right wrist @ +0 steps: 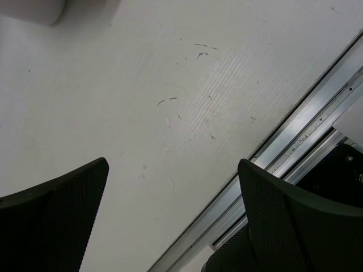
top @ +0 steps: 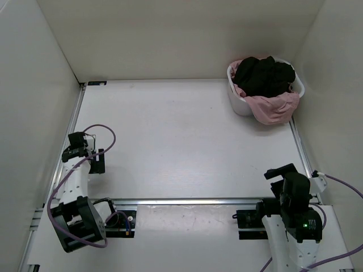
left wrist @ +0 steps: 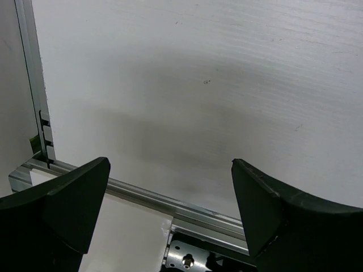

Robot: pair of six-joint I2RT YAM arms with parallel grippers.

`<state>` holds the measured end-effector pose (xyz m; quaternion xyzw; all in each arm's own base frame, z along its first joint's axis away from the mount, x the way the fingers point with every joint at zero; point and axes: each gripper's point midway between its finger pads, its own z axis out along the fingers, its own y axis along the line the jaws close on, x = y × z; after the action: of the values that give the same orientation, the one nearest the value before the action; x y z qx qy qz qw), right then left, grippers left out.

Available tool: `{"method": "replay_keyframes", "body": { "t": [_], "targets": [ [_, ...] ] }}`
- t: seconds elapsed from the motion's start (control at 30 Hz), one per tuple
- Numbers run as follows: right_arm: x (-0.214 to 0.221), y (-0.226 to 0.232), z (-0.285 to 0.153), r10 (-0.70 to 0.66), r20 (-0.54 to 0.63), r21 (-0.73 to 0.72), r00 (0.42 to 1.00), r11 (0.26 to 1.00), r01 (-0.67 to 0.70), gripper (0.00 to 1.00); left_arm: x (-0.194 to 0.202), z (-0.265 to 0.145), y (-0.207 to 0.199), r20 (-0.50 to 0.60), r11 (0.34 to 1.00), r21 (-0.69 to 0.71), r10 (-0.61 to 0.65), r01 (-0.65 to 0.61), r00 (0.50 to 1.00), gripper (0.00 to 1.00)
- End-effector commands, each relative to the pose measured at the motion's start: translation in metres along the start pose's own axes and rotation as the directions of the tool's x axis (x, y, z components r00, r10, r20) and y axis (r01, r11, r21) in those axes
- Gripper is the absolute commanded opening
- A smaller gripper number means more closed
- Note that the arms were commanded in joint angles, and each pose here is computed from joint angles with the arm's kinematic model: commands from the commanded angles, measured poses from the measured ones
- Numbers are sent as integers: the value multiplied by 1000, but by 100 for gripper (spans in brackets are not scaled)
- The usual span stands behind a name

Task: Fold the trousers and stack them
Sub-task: Grab the trousers from the pile

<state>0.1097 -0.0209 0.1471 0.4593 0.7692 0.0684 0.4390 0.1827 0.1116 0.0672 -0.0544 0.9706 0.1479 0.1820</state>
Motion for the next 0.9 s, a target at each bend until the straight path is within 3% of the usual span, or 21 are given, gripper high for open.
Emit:
{"method": "replay_keyframes", "body": {
  "t": [0.0, 0.1, 0.2, 0.23, 0.3, 0.33, 0.37, 0.47, 0.5, 0.57, 0.7, 0.73, 0.77, 0.8, 0.87],
  "targets": [
    [5, -6, 1, -38, -37, 45, 999, 998, 40, 99, -6, -2, 1, 30, 1000, -10, -4, 5, 1000, 100],
    [-12, 22, -4, -151, -25, -36, 988, 988, 150, 99, -21, -11, 17, 52, 995, -79, -50, 54, 997, 100],
    [-37, 71, -6, -261, 23, -163, 965, 951, 261, 99, -63, -36, 48, 141, 977, -181, -91, 116, 986, 100],
    [-42, 82, 2, -292, 10, -150, 956, 945, 291, 99, -94, -56, 60, 220, 970, -191, -110, 153, 969, 100],
    [-78, 122, -4, -305, 102, -192, 947, 928, 320, 99, -118, -79, 69, 262, 969, -183, -114, 165, 958, 100],
    [-94, 149, 19, -414, 85, -150, 907, 894, 422, 99, -147, -102, 65, 338, 983, -104, -106, 149, 935, 100],
    [-108, 167, 25, -435, 110, -143, 894, 883, 447, 99, -171, -125, 68, 415, 986, -73, -109, 153, 903, 100],
    [-147, 222, 60, -537, 112, -78, 836, 834, 546, 99, -202, -154, 46, 516, 994, 84, -109, 76, 849, 100],
    [-147, 229, 99, -572, 50, -11, 818, 819, 574, 99, -209, -156, 39, 527, 991, 123, -110, 52, 843, 100],
    [-184, 268, 113, -554, 120, -12, 824, 829, 559, 99, -220, -162, 25, 549, 979, 204, -123, 10, 827, 100],
    [-202, 318, 194, -546, 105, -43, 831, 832, 553, 99, -229, -150, 14, 522, 963, 271, -136, -13, 842, 100],
    [-187, 311, 240, -566, 26, -10, 824, 824, 566, 99, -226, -146, 12, 512, 962, 274, -135, -12, 848, 100],
    [-208, 341, 239, -542, 106, -49, 834, 835, 548, 99, -224, -139, 11, 495, 960, 279, -135, -10, 858, 100],
    [-191, 339, 276, -556, 58, -44, 829, 829, 558, 99, -221, -130, 8, 473, 958, 286, -135, -7, 871, 100],
    [-190, 352, 297, -534, 87, -70, 841, 839, 540, 99, -217, -121, 8, 450, 959, 283, -133, 1, 883, 100]
  ]
}}
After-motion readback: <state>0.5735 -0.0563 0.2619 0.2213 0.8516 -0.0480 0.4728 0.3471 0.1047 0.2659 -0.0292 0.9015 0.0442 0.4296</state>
